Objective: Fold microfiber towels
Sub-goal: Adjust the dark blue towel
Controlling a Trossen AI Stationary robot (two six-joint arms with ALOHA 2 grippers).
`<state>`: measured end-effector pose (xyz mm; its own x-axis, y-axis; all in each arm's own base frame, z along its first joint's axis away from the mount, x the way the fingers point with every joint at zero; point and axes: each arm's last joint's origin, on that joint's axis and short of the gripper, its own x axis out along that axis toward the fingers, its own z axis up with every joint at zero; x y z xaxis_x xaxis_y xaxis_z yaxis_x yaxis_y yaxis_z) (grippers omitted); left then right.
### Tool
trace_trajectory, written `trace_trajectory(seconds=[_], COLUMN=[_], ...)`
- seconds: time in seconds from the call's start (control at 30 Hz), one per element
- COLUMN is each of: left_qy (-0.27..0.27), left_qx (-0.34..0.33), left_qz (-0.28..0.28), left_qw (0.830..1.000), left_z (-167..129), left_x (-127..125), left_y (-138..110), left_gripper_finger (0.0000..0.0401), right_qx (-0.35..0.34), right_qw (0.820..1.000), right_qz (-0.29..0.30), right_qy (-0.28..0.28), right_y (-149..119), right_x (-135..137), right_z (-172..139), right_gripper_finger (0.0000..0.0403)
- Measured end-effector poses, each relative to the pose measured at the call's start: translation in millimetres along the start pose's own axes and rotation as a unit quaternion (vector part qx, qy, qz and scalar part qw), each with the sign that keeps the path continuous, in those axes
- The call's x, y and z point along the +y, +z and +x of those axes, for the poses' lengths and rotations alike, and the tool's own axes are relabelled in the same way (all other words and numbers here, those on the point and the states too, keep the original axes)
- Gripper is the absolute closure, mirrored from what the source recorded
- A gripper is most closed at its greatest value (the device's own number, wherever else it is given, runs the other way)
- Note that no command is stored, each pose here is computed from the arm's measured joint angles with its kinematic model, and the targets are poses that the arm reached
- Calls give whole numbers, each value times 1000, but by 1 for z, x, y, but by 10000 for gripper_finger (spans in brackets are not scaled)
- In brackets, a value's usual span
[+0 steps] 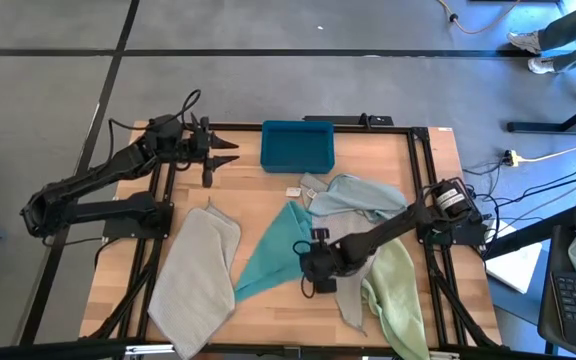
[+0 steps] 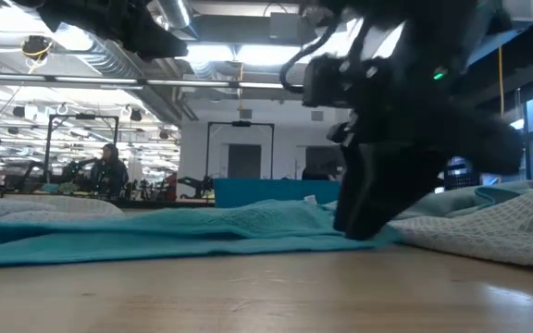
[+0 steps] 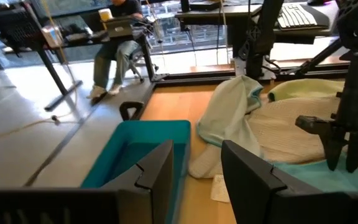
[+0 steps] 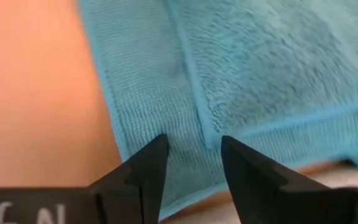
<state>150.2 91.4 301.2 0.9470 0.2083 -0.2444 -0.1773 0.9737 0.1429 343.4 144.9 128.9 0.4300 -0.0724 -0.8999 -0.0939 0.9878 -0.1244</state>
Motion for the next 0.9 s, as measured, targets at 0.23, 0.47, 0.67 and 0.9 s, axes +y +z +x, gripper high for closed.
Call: trace_trajectory(seconds=[0.23,0.47,0.67,0.9], left_qy=[-22,-37,-52,-64], left_qx=[0,-1,22,37], left_qz=[-1,3,0,-4], left_qw=[1000,999,998,997], left_z=[2,4,4,5], left_x=[-7,-13,-17,-20], left_y=[1,2,-2,-5], left_gripper_finger=[272,272,272,272], right_qx=[-17,-38,-25,-38], right_qw=[998,992,982,982], right_qz=[35,82,122,130], right_qy=[54,85,140,129], right_y=[-2,1,-1,1], right_x=[26,37,49,56], right_z=[-5,-8,-11,-15], right_gripper_finger=[244,244,244,244])
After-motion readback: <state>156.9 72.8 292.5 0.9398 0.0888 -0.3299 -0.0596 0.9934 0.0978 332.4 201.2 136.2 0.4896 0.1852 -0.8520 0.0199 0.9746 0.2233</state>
